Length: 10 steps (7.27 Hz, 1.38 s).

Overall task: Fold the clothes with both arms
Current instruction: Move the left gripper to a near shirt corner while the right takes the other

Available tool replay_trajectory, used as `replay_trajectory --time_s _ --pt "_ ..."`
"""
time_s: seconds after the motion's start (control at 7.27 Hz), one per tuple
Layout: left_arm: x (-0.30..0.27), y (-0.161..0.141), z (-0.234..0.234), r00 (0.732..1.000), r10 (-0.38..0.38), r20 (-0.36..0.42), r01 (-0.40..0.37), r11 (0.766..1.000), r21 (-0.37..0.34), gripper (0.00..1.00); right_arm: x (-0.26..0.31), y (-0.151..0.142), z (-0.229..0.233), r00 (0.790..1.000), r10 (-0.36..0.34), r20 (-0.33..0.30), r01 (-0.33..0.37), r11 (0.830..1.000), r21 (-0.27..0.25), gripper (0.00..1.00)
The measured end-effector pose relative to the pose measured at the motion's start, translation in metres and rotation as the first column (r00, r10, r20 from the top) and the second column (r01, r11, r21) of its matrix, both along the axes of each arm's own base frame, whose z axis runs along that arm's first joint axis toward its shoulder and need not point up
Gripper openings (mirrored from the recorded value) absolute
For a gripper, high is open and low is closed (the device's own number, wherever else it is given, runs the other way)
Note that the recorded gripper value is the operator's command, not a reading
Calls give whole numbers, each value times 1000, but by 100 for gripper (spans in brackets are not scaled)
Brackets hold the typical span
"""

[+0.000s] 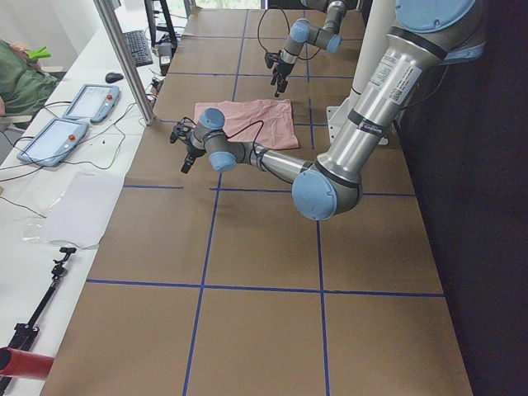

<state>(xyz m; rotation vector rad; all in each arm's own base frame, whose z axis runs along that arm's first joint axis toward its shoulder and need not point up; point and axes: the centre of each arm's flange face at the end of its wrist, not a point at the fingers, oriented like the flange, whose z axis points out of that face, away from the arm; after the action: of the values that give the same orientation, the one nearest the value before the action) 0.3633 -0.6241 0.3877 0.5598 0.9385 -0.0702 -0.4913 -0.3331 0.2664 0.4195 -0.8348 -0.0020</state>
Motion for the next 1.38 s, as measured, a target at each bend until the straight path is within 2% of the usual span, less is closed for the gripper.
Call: replay_trajectory --time_s 0.14,0.41,0.55,0.69,0.83,0.96,1.1,1.38 --pt "10 41 -16 996 6 -85 -9 999 -41 100 14 5 -4 994 50 93 -46 998 -49 100" --pt "28 147 -44 968 6 -251 -47 986 -158 100 31 8 -14 963 136 235 -106 985 -134 100" --pt "37 202 -55 952 -22 -304 -51 972 -230 80 35 5 -13 953 160 256 -123 980 -154 100" --pt "50 251 -67 944 -67 -323 -44 945 -323 58 36 0 -9 951 176 256 -136 977 -165 100" --pt "66 289 -79 940 -122 -320 -28 904 -427 57 37 -3 -5 951 185 249 -146 975 -169 100" --pt "84 316 -87 938 -165 -305 -11 865 -502 57 37 -4 -2 951 190 245 -150 974 -171 100" --pt "102 333 -92 942 -191 -277 8 836 -549 57 37 -4 -1 951 192 243 -153 973 -170 100" --pt "149 350 -99 956 -205 -209 38 795 -605 57 37 -5 1 951 195 240 -157 973 -170 100"
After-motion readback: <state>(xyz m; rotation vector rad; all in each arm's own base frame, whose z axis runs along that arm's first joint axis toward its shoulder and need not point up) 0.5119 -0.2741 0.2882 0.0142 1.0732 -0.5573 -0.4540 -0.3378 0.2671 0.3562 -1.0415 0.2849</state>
